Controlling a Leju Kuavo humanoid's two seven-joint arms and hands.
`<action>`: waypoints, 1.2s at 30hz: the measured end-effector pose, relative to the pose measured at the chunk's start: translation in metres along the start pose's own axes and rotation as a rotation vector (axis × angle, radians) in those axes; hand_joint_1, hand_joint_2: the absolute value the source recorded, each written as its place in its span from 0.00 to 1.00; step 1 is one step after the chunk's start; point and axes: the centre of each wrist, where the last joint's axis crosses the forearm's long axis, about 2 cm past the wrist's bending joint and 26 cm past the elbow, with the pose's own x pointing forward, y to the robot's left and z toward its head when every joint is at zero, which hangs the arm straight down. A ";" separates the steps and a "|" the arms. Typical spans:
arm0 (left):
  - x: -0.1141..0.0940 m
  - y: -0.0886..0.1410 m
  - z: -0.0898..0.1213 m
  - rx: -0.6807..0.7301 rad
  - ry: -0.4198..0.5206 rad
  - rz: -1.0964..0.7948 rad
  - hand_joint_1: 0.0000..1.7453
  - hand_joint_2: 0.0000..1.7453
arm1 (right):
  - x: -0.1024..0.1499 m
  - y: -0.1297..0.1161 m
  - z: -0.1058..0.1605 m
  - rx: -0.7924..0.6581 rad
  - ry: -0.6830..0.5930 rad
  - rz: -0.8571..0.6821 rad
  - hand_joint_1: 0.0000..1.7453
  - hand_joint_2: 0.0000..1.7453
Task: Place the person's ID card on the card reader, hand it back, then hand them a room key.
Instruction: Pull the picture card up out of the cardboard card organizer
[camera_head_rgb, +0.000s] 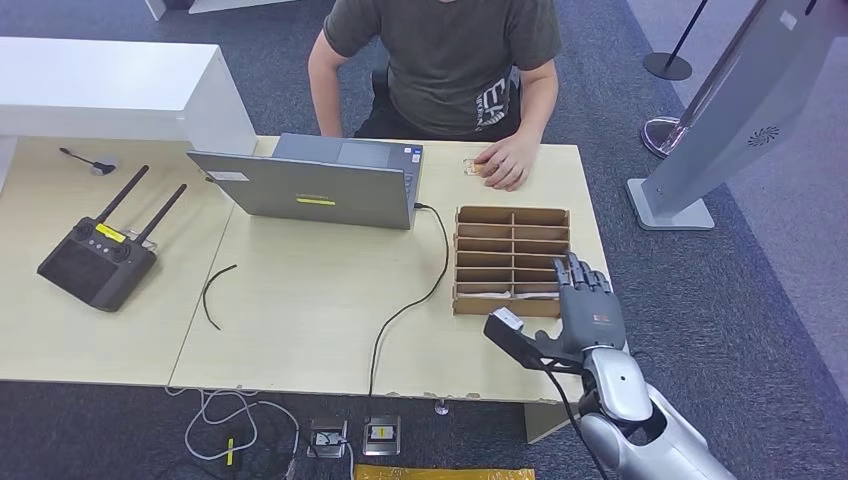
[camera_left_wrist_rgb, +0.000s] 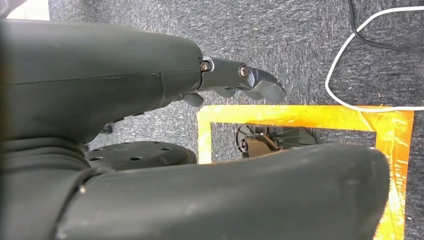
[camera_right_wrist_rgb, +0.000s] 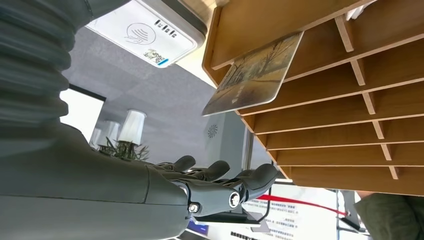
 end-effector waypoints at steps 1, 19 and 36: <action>0.000 0.000 0.000 0.000 0.000 0.000 0.00 0.00 | 0.000 0.000 0.000 0.001 0.000 -0.001 0.00 1.00; 0.000 0.000 0.000 -0.004 0.007 -0.001 0.00 0.00 | 0.000 0.010 -0.002 0.022 -0.006 -0.011 0.00 1.00; 0.000 0.000 0.000 -0.003 0.006 -0.009 0.00 0.00 | 0.001 0.015 -0.008 0.031 0.009 -0.005 1.00 1.00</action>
